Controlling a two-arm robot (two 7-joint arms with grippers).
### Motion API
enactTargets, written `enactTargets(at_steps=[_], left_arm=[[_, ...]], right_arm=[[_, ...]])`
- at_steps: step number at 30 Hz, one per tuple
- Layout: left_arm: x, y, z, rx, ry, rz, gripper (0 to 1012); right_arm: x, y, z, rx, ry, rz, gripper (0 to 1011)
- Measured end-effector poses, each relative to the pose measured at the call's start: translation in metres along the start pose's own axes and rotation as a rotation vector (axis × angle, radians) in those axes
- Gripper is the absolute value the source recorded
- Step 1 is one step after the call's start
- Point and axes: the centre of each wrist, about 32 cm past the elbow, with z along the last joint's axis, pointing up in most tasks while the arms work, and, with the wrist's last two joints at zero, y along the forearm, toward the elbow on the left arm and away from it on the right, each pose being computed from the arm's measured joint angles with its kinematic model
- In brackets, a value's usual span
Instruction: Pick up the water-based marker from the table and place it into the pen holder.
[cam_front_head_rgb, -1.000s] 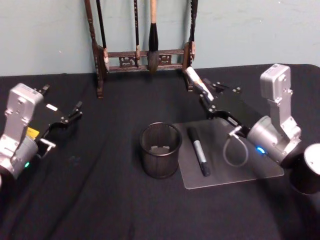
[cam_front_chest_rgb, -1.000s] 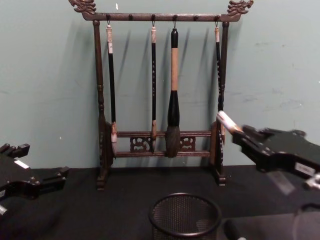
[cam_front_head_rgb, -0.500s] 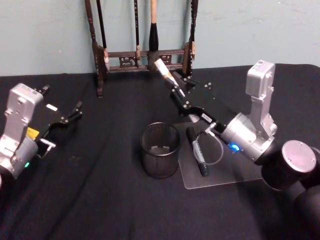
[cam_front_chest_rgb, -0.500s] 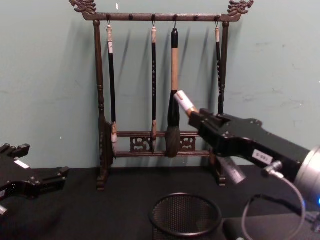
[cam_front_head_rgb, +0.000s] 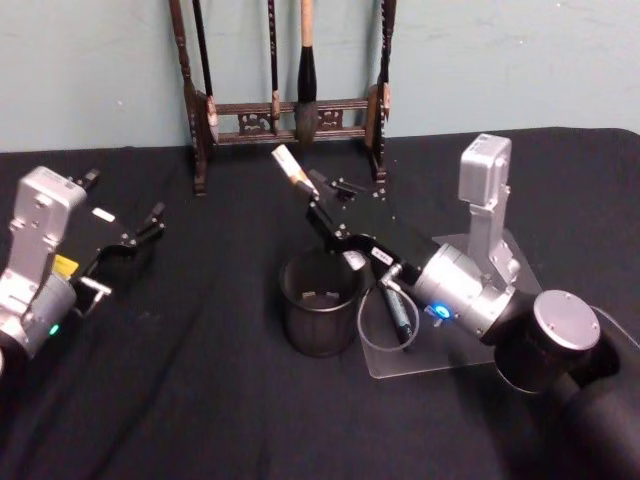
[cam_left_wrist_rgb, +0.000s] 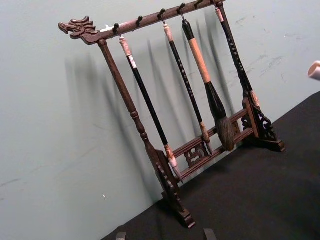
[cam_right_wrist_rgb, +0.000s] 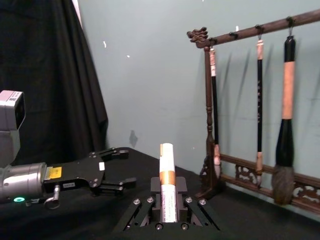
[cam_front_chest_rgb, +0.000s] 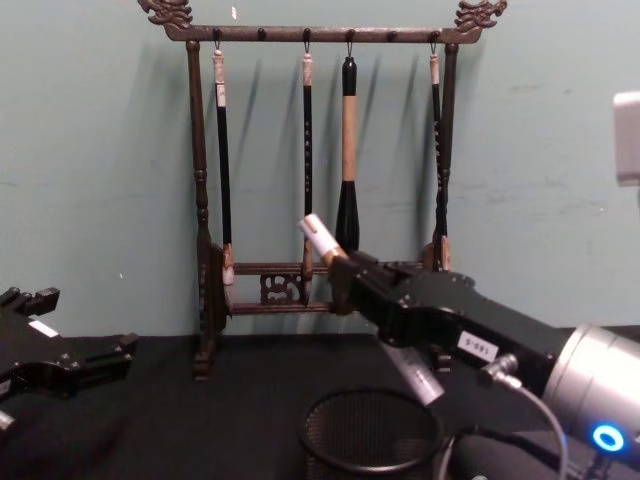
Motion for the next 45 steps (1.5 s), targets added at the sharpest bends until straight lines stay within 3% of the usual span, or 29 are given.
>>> enactTargets(at_steps=[32,45], left_arm=[[0.0000,0.0000,0.0000,0.000,0.000,0.000,1001],[0.0000,0.0000,0.0000,0.000,0.000,0.000,1001]], right_arm=[[-0.011,0.009,-0.018,-0.095,0.011,0.026,178],[-0.011,0.008,-0.018,-0.096,0.011,0.025,200]])
